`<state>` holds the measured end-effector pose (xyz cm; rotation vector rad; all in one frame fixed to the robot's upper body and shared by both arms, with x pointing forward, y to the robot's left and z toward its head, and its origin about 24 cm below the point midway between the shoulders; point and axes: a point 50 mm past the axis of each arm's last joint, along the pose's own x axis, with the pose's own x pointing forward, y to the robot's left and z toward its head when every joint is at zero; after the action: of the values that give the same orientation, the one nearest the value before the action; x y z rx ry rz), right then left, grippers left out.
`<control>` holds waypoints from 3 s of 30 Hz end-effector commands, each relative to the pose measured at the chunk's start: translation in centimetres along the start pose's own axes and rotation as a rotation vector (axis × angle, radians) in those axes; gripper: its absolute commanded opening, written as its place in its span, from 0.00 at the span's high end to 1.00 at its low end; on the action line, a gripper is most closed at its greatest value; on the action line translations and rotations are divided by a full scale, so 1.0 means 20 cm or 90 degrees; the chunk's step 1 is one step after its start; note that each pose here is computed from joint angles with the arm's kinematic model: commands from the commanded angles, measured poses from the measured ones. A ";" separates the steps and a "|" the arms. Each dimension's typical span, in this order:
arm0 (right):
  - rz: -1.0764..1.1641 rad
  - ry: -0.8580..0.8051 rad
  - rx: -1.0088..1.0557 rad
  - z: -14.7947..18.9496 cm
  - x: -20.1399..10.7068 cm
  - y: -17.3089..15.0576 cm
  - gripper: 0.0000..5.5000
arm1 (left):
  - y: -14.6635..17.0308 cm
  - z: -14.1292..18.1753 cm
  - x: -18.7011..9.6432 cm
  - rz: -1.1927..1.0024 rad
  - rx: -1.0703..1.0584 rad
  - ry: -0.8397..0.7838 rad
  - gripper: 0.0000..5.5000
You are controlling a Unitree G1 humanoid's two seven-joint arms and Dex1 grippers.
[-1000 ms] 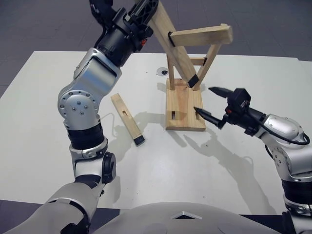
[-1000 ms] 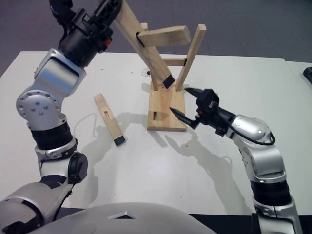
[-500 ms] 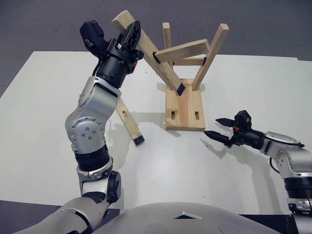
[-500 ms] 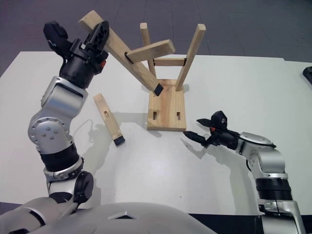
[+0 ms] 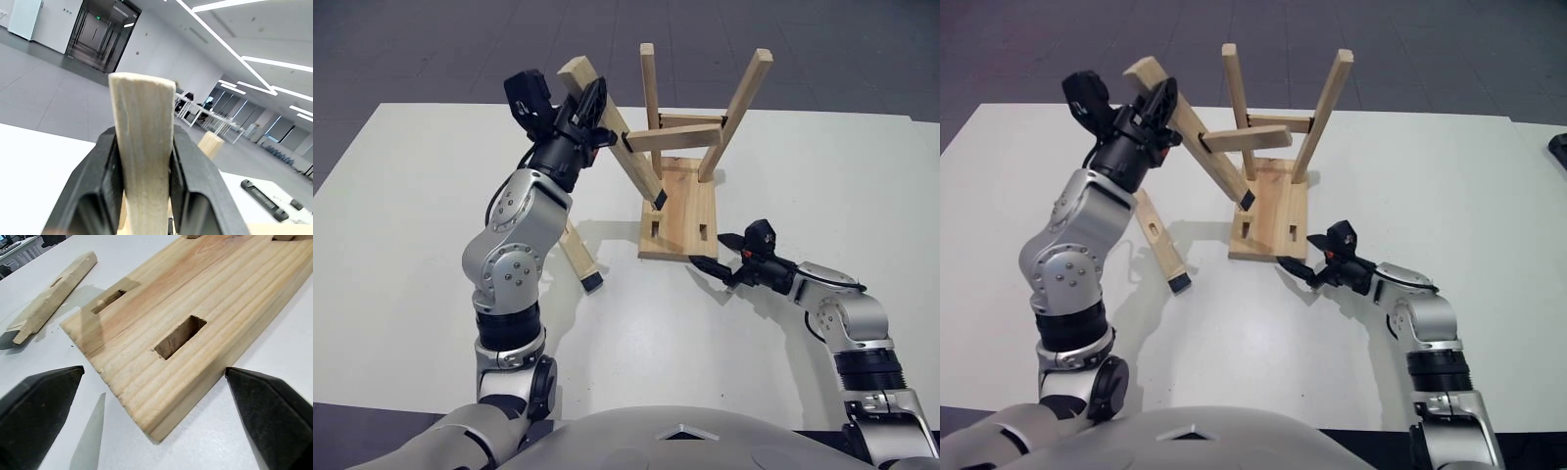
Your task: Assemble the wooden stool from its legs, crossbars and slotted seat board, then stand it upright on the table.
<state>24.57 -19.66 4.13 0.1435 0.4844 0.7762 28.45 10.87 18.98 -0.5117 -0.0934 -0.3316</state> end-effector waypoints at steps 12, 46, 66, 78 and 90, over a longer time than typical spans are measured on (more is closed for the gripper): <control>-0.025 0.004 -0.002 0.02 0.08 0.06 0.02 | 0.03 -0.12 -0.02 0.046 0.095 0.046 0.81; -0.072 -0.002 0.023 -0.02 0.11 0.07 0.02 | 0.11 -0.20 -0.16 0.121 0.156 0.098 0.81; -0.082 -0.113 -0.104 0.29 0.05 0.18 0.02 | 0.25 -0.54 -0.28 0.130 0.296 0.323 0.81; -0.141 -0.056 -0.104 0.26 0.17 0.14 0.02 | 0.37 -0.67 -0.34 0.185 0.270 0.385 0.81; -0.155 -0.027 -0.103 0.22 0.25 0.09 0.02 | 0.30 -0.56 -0.22 0.139 0.261 0.265 0.51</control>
<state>28.47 -14.89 6.63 -0.0431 0.3896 0.5602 27.14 10.12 10.73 -0.0897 0.0438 -0.2776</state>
